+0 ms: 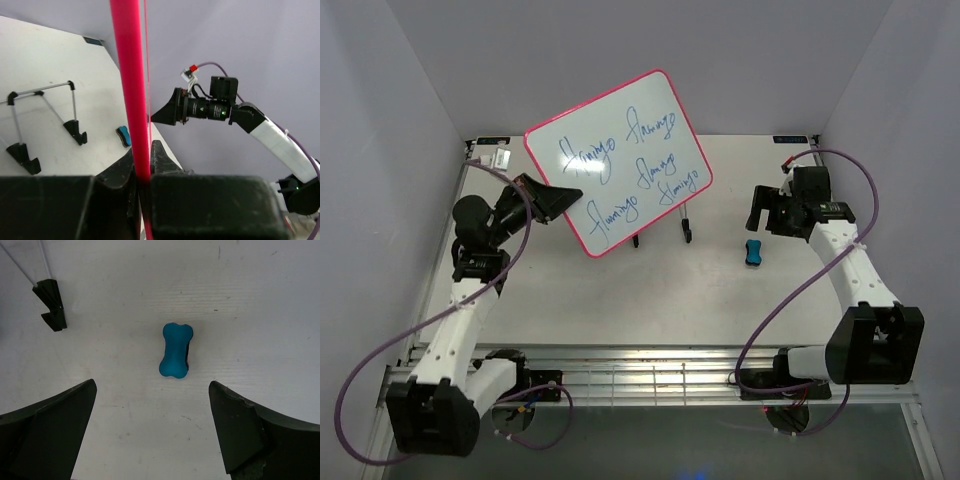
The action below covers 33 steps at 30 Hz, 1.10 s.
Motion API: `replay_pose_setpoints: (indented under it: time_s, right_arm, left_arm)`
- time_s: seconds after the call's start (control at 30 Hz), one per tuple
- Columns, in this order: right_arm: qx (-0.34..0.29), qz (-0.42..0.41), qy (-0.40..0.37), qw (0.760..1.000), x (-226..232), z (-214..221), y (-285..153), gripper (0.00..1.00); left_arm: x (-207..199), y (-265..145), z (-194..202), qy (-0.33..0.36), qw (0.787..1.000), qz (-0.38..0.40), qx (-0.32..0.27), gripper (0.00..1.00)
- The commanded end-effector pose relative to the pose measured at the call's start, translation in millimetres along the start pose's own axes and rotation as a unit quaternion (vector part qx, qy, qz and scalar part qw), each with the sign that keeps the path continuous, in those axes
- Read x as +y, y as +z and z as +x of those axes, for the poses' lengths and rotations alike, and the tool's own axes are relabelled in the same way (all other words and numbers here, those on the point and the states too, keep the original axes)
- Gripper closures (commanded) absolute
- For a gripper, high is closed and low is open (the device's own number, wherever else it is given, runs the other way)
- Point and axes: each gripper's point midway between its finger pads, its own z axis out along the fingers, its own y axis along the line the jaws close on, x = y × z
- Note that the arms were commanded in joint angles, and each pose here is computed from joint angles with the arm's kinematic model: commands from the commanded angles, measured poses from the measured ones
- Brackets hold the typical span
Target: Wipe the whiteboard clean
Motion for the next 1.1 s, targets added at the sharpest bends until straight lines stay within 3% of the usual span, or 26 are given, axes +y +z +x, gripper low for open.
replay_pose_setpoints:
  time_s: [0.0,0.03,0.07,0.27,0.4,0.67,1.07]
  right_arm:
    - [0.022,-0.041,-0.02,0.999,9.9,5.7,14.5,0.01]
    - [0.032,-0.036,-0.02,0.999,7.4,11.5,19.9,0.04]
    - [0.044,-0.021,-0.017,0.999,0.4,18.5,29.3,0.05]
    - [0.09,0.02,-0.027,0.995,-21.1,45.0,61.9,0.14]
    - [0.117,0.018,-0.029,0.993,-23.0,54.9,77.9,0.25]
    - [0.141,0.031,-0.03,0.989,-29.1,67.4,100.6,0.29]
    - [0.144,0.052,-0.038,0.987,-32.8,67.8,114.3,0.35]
  left_arm:
    - [-11.1,-30.8,-33.3,0.065,0.988,-0.104,-0.095,1.0]
    - [-11.1,-37.9,-17.9,0.057,0.987,-0.136,-0.068,1.0]
    - [-19.5,-41.6,-25.1,0.076,0.983,-0.147,-0.08,1.0]
    - [-55.0,-75.3,-14.0,0.122,0.976,-0.165,-0.071,1.0]
    - [-66.8,-91.8,-0.1,0.129,0.976,-0.168,-0.047,1.0]
    - [-57.6,-92.7,61.2,0.09,0.986,-0.123,0.07,1.0]
    - [-61.2,-92.8,87.6,0.09,0.982,-0.077,0.146,1.0]
